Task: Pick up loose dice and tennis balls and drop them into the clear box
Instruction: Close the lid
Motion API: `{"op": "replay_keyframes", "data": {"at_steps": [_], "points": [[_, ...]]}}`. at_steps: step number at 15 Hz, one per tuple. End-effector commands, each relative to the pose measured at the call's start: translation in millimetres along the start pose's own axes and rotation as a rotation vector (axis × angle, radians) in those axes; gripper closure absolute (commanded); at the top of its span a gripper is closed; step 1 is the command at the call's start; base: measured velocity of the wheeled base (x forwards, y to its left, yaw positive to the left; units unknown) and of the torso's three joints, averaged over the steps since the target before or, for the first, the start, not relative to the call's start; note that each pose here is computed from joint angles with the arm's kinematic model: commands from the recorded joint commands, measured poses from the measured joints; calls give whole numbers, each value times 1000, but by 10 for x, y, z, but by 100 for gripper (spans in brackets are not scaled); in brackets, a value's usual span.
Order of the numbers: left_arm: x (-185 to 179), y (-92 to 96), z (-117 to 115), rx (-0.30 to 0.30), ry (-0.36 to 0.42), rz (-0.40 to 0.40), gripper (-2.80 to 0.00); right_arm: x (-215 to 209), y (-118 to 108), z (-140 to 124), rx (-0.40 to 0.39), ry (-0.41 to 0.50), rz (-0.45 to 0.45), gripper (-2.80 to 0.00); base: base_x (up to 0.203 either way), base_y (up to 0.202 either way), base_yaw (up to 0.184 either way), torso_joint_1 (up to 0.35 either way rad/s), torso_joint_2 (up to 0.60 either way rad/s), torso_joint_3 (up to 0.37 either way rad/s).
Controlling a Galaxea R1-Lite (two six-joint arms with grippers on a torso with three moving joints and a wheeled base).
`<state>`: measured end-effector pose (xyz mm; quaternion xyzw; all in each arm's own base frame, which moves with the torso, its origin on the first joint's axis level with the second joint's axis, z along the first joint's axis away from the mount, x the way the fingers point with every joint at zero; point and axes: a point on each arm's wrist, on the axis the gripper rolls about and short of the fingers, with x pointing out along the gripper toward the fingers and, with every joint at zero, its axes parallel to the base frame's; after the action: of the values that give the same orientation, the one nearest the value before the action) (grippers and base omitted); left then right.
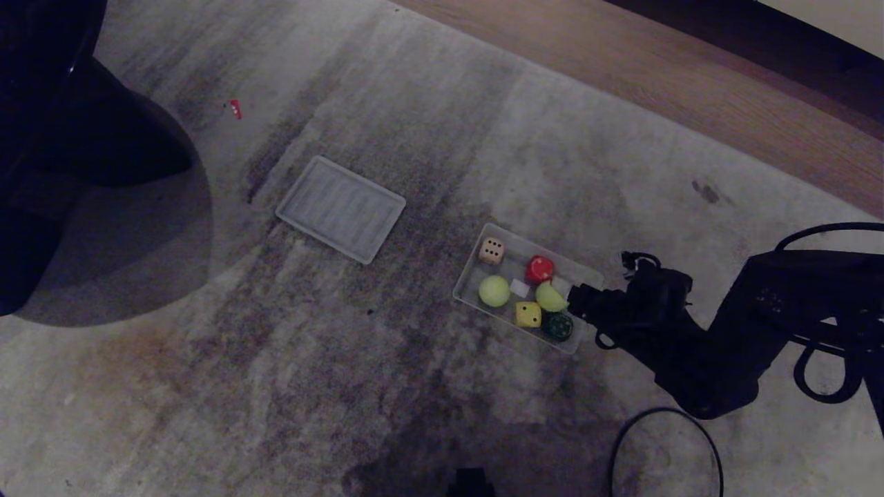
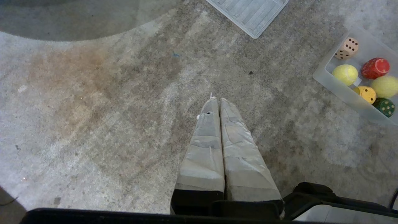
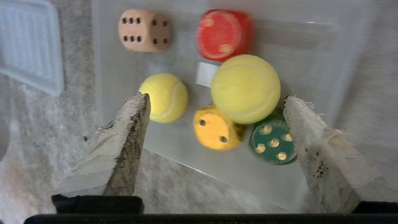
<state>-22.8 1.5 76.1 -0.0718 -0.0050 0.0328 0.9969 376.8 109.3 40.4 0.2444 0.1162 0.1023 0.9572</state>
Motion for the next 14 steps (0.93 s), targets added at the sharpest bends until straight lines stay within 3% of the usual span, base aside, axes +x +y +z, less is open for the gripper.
{"op": "replay_keyframes", "data": {"at_steps": [1,7,8,11,14], "points": [[1,1,-4,-1,1,1,0,-282,112,226,4,-23,9,-280,0,0,0,0,0,0],[2,0,-2,-1,1,1,0,-1265,281,504,17,-31,31,-280,0,0,0,0,0,0],[2,1,-4,-1,2,2,0,-1460,300,546,19,-36,36,0,0,0,0,0,0,0],[1,1,-4,-1,1,1,0,-2033,357,678,15,-26,28,0,0,0,0,0,0,0],[2,1,-4,-1,2,2,0,-2694,319,669,-59,32,-18,0,0,0,0,0,0,0]]}}
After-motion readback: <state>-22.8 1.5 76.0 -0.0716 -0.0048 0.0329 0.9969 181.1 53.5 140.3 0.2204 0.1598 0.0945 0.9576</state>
